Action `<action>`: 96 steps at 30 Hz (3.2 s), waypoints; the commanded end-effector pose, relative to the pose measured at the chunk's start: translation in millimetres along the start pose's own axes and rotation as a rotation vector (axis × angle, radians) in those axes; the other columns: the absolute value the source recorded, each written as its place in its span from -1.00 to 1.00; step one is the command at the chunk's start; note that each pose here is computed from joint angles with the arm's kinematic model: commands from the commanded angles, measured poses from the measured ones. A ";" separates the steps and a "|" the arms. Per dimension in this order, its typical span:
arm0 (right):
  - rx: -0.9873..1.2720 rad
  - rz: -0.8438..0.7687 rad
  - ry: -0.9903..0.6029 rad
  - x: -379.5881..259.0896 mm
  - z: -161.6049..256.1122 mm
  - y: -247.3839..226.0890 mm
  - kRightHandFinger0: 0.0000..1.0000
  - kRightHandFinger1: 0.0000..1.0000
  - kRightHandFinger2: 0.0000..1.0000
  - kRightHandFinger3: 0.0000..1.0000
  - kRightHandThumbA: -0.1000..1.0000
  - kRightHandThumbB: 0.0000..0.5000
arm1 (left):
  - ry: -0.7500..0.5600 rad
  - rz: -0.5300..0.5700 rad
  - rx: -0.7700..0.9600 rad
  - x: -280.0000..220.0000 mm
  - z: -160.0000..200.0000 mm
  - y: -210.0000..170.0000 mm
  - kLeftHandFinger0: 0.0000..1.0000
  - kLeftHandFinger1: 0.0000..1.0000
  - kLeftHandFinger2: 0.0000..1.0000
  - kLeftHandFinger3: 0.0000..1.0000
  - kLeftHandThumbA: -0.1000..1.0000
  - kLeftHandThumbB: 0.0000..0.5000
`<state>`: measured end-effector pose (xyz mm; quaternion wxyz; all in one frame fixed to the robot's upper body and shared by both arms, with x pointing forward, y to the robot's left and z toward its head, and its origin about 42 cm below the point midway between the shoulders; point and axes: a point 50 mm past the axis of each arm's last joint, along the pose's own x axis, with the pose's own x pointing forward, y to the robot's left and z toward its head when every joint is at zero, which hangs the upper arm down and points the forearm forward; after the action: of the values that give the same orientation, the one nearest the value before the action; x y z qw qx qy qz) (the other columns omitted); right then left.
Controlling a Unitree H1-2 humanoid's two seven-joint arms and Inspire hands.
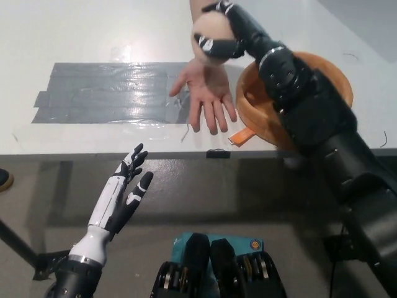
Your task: An emotional support dumpling is kept in a soft plate infront in the middle of the desk infront of the robot. The robot extends its right arm to pick up the dumpling and hands it to a person
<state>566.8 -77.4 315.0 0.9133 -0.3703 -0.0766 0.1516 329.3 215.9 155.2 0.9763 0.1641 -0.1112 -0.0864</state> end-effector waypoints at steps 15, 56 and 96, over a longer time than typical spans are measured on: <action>-0.160 0.190 0.011 8.9 12.3 29.4 1.00 1.00 1.00 1.00 0.22 0.85 | -0.040 -0.025 0.014 -0.4 10.4 -2.4 1.00 1.00 1.00 1.00 0.81 -0.89; 0.062 -0.354 -0.629 -138.1 99.3 -114.3 1.00 1.00 1.00 1.00 1.00 0.76 | -0.088 0.013 -0.005 32.4 27.5 15.9 1.00 1.00 1.00 1.00 0.82 -0.96; 0.301 -0.011 -0.146 -275.0 -151.8 97.0 1.00 1.00 1.00 1.00 0.87 0.44 | 0.017 -0.015 0.002 -12.6 -12.7 -4.4 1.00 1.00 1.00 1.00 0.64 -1.00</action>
<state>326.8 -203.3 126.7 0.9588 -0.2164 -0.0884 0.1614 323.4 217.3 134.0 0.9783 0.1679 -0.0749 -0.0950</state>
